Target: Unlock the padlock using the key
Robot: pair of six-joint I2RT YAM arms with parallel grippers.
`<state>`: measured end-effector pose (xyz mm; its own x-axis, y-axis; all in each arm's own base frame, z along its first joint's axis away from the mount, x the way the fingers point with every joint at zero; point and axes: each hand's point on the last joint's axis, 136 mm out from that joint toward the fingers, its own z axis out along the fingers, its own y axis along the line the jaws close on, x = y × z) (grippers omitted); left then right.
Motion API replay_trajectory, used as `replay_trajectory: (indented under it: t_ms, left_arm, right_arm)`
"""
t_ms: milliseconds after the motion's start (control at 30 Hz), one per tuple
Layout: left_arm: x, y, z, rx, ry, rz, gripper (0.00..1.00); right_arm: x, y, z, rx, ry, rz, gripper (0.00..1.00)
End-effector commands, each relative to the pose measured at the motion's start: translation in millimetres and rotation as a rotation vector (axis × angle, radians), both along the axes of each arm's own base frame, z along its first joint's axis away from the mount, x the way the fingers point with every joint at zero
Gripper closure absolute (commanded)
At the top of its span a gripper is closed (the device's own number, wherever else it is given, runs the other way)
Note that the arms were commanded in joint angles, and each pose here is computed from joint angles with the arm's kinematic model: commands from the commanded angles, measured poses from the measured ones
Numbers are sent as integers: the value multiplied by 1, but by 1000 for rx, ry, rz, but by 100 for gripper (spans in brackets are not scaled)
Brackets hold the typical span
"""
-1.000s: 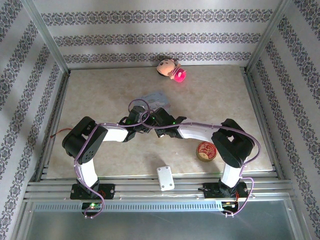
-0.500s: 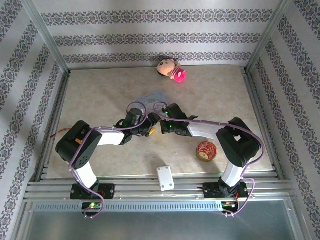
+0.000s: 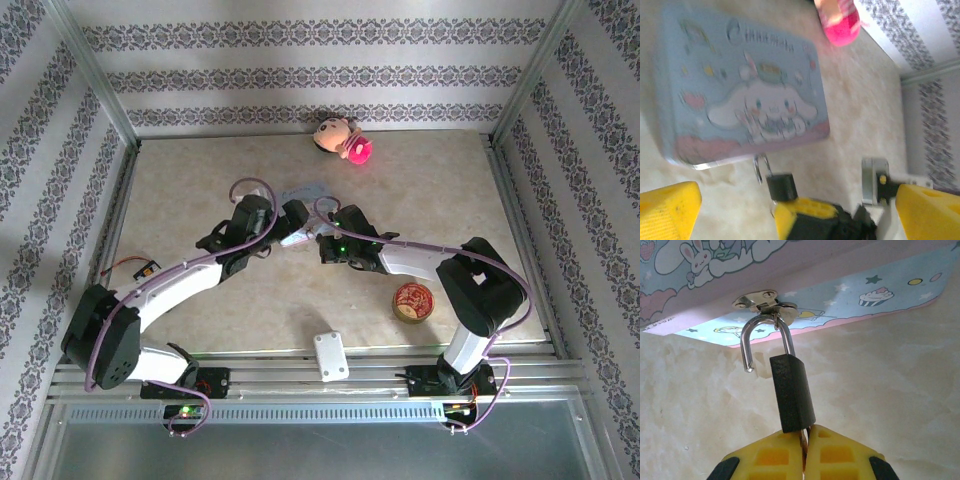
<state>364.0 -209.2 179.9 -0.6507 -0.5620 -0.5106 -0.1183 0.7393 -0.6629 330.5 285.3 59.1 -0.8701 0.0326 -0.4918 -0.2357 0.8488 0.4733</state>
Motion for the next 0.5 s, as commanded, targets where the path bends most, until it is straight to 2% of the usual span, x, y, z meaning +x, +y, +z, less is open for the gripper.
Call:
replay_trajectory:
  t_ms: [0,233,467]
  left_arm:
    - [2,52,-13,405,34,57,1]
    - [34,70,-29,653,55,70,1]
    - [58,77,-58,773,131,80,1]
  right_arm:
    - [6,0,14,50,-27,-41,100]
    - [6,-5,10,63,-15,-87,100]
    - [5,-10,6,128,-6,-175,100]
